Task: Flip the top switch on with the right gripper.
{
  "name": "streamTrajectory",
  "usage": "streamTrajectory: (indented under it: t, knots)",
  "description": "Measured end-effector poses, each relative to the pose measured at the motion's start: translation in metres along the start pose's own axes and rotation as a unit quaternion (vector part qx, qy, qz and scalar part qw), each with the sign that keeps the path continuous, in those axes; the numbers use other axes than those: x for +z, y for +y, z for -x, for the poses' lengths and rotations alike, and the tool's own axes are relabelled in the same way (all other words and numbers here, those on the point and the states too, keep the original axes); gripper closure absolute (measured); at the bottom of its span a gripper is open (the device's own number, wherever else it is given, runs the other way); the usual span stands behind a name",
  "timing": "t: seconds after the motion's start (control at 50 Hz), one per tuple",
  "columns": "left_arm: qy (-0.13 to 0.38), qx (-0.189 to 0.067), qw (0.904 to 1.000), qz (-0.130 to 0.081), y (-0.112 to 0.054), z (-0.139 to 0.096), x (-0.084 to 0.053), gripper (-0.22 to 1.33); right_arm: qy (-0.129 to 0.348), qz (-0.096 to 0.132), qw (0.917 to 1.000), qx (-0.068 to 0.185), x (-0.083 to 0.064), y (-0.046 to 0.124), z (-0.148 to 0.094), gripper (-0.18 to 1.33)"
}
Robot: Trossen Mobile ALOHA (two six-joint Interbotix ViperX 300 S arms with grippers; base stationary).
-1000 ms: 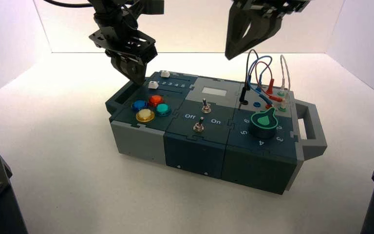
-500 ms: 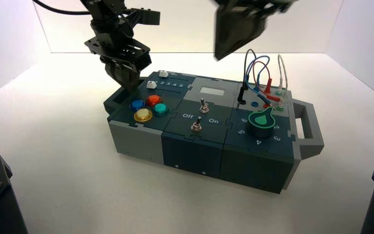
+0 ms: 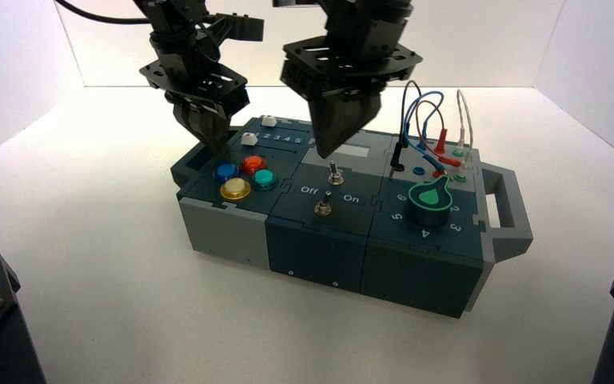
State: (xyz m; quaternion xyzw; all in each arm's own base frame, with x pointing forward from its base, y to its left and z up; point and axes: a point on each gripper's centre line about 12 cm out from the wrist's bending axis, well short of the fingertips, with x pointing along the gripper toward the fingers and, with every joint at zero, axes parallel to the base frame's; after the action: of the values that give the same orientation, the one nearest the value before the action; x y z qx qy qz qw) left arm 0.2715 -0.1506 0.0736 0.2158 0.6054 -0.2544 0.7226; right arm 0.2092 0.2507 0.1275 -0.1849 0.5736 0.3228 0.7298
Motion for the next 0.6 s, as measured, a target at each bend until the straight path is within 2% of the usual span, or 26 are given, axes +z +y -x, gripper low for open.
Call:
streamTrajectory:
  t: [0.18, 0.6]
  knots:
    - [0.002, 0.000, 1.0000, 0.000, 0.000, -0.001, 0.000, 1.28, -0.004, 0.003, 1.0000, -0.002, 0.006, 0.000, -0.004, 1.29]
    - [0.004, -0.001, 1.0000, 0.000, 0.000, -0.002, 0.000, 1.28, 0.021, 0.008, 0.9997, -0.012, 0.001, -0.005, -0.023, 1.29]
